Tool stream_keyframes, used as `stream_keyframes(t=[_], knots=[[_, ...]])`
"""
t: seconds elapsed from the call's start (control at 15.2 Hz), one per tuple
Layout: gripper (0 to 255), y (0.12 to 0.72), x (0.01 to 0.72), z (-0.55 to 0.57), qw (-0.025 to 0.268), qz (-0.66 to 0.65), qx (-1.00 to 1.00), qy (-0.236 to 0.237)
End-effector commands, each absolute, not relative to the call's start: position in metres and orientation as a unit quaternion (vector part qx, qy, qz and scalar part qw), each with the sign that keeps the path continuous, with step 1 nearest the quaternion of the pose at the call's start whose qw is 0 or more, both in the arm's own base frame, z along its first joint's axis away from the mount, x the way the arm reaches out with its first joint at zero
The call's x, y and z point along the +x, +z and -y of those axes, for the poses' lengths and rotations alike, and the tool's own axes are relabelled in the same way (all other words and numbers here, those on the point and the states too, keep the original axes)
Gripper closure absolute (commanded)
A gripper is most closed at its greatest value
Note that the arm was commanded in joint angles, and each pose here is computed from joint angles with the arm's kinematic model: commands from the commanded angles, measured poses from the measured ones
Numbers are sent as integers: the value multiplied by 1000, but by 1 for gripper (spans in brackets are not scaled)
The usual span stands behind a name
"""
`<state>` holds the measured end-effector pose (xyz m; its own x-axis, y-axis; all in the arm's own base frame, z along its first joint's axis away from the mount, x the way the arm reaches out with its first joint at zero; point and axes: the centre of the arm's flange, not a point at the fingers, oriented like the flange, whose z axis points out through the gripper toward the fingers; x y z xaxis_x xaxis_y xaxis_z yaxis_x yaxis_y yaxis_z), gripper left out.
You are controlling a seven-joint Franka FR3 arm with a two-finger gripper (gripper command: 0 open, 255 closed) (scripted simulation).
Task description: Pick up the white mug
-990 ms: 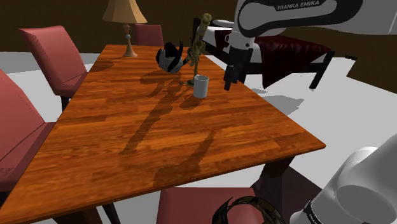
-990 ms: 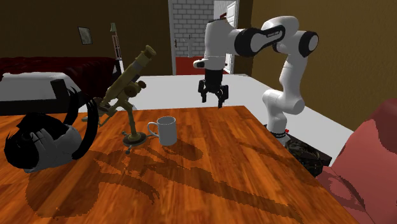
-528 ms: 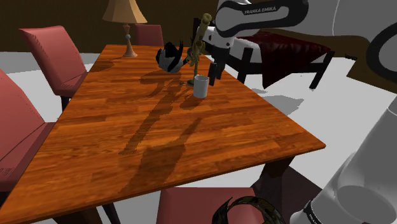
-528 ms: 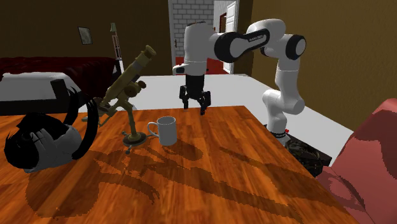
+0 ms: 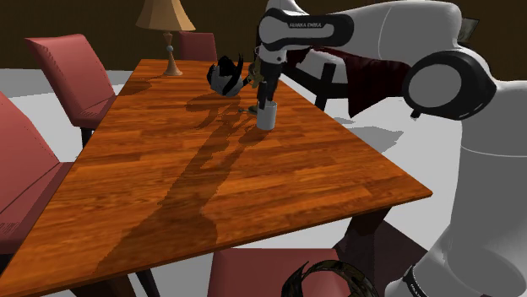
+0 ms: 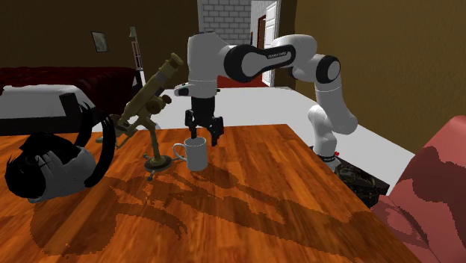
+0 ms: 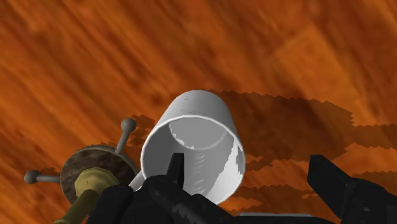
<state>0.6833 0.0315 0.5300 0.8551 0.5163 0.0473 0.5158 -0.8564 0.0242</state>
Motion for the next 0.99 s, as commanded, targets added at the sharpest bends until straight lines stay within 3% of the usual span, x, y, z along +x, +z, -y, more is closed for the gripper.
stream_keyframes(t=[0.0, 0.46, 0.53, 0.92], knots=[[0, 520, 690, -34, 5, -271, 962, 27], [0, 490, 690, -34, 5, -271, 962, 27], [255, 490, 689, -33, 5, -271, 962, 27], [255, 490, 689, -33, 5, -271, 962, 27]])
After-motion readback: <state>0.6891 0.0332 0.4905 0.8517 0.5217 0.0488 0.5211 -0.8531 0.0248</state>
